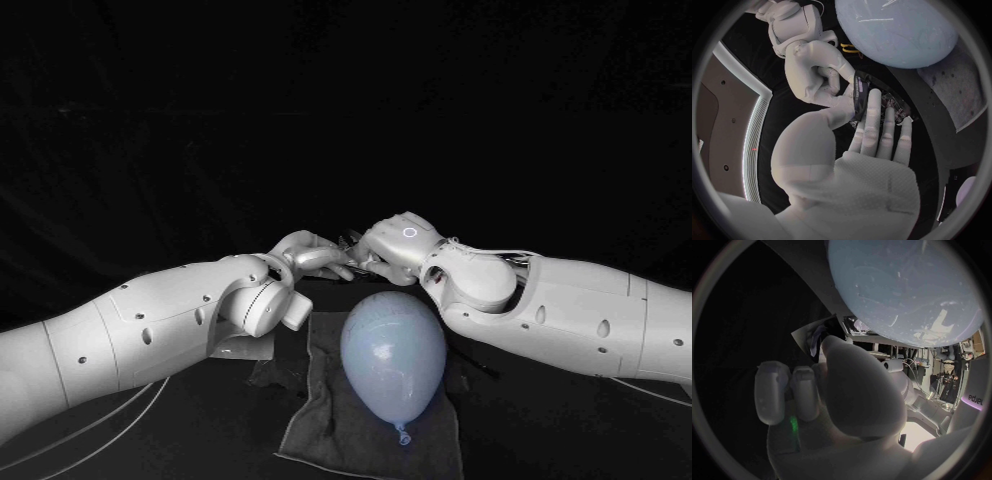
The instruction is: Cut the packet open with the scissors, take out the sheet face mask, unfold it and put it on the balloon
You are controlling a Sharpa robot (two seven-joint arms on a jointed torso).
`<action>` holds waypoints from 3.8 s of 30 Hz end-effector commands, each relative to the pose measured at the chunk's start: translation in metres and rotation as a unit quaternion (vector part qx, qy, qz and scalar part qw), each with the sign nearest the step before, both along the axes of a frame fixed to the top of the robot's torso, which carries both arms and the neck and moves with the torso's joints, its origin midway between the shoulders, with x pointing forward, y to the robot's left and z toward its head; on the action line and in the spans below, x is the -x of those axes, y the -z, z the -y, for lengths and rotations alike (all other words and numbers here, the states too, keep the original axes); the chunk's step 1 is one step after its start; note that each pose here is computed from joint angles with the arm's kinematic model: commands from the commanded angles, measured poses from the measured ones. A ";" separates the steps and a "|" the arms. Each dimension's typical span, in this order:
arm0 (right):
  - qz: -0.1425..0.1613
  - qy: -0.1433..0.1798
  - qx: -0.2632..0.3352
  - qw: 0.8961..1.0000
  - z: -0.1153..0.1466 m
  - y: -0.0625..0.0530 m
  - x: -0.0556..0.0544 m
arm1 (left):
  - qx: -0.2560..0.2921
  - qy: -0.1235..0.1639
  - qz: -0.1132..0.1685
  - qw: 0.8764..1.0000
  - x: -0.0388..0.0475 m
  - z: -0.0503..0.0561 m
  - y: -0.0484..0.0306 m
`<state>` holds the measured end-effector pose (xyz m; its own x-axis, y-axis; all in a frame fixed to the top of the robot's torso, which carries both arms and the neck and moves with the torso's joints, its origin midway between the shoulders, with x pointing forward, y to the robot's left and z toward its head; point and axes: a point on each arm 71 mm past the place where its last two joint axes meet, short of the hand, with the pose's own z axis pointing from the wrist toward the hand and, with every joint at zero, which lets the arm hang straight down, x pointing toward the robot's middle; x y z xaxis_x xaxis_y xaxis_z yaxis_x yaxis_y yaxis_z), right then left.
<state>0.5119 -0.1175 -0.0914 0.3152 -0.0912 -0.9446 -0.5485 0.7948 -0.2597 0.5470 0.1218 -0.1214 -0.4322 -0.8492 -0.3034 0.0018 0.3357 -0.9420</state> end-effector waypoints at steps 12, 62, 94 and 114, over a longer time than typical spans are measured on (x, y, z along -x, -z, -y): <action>0.028 0.004 0.001 1.000 0.005 -0.002 0.001 | 0.002 0.014 0.010 1.000 -0.0004 0.001 -0.0039; -0.032 0.011 -0.110 0.993 0.009 -0.011 0.022 | -0.019 -0.005 0.002 1.000 -0.0097 -0.004 -0.0005; -0.054 0.074 -0.127 0.988 0.004 0.003 0.004 | -0.016 -0.001 -0.003 1.000 -0.0082 -0.002 -0.0003; -0.057 0.088 -0.130 0.986 0.004 0.007 -0.006 | -0.016 0.014 -0.005 1.000 -0.0048 0.003 -0.0004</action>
<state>0.5174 -0.1227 -0.0981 0.2019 0.1146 -0.9727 -0.4106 0.9115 0.0222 0.5536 0.1234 -0.1229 -0.4329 -0.8382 -0.3317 -0.0104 0.3725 -0.9280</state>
